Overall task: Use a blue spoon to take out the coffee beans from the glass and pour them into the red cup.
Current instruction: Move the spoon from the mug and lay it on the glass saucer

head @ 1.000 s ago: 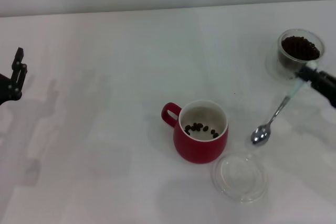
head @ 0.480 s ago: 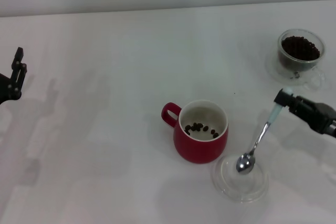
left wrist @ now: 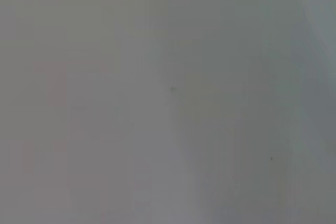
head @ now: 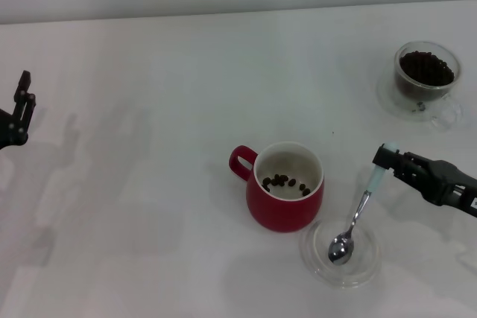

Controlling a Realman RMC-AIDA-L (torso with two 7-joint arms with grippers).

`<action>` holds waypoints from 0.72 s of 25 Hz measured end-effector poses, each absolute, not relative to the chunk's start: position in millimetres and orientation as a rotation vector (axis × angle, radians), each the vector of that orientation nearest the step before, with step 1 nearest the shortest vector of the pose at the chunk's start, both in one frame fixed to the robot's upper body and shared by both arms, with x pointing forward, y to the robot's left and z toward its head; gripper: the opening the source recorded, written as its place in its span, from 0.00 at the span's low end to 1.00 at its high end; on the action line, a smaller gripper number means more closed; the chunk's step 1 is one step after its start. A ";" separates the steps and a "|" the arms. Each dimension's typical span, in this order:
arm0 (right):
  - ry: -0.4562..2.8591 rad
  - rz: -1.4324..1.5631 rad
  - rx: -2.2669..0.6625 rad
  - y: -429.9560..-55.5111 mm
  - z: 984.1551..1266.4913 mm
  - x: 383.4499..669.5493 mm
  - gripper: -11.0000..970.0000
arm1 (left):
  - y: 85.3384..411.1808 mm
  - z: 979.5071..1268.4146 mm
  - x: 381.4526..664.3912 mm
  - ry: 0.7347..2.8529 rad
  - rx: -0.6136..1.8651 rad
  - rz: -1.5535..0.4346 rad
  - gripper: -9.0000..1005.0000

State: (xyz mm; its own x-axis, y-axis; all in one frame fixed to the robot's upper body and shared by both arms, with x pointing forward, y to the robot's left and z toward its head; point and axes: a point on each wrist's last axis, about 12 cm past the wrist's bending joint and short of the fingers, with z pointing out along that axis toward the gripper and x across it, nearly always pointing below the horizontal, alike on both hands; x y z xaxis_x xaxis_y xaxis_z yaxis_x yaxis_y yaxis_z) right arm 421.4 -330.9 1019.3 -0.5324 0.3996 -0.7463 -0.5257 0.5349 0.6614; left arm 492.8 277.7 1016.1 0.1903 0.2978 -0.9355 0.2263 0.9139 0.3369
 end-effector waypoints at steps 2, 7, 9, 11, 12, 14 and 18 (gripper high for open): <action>1.794 1.173 -0.111 -329.3 1018.0 421.8 0.20 | 278.1 1015.6 492.0 1.395 0.451 0.053 0.55; 1.813 1.172 -0.120 -327.9 1015.9 421.8 0.20 | 278.2 1015.1 490.5 1.394 0.455 0.055 0.55; 1.815 1.173 -0.120 -327.7 1015.6 421.6 0.21 | 278.3 1015.2 490.1 1.393 0.455 0.055 0.55; 1.815 1.173 -0.120 -327.7 1015.5 421.5 0.21 | 278.6 1015.1 489.6 1.392 0.454 0.056 0.55; 1.815 1.173 -0.119 -327.7 1015.5 421.5 0.21 | 278.6 1015.0 489.4 1.392 0.454 0.056 0.55; 1.815 1.174 -0.118 -327.7 1015.5 421.4 0.21 | 278.5 1014.9 489.3 1.392 0.455 0.055 0.55; 1.817 1.178 -0.111 -327.6 1015.2 421.1 0.21 | 278.1 1014.7 488.6 1.393 0.454 0.053 0.55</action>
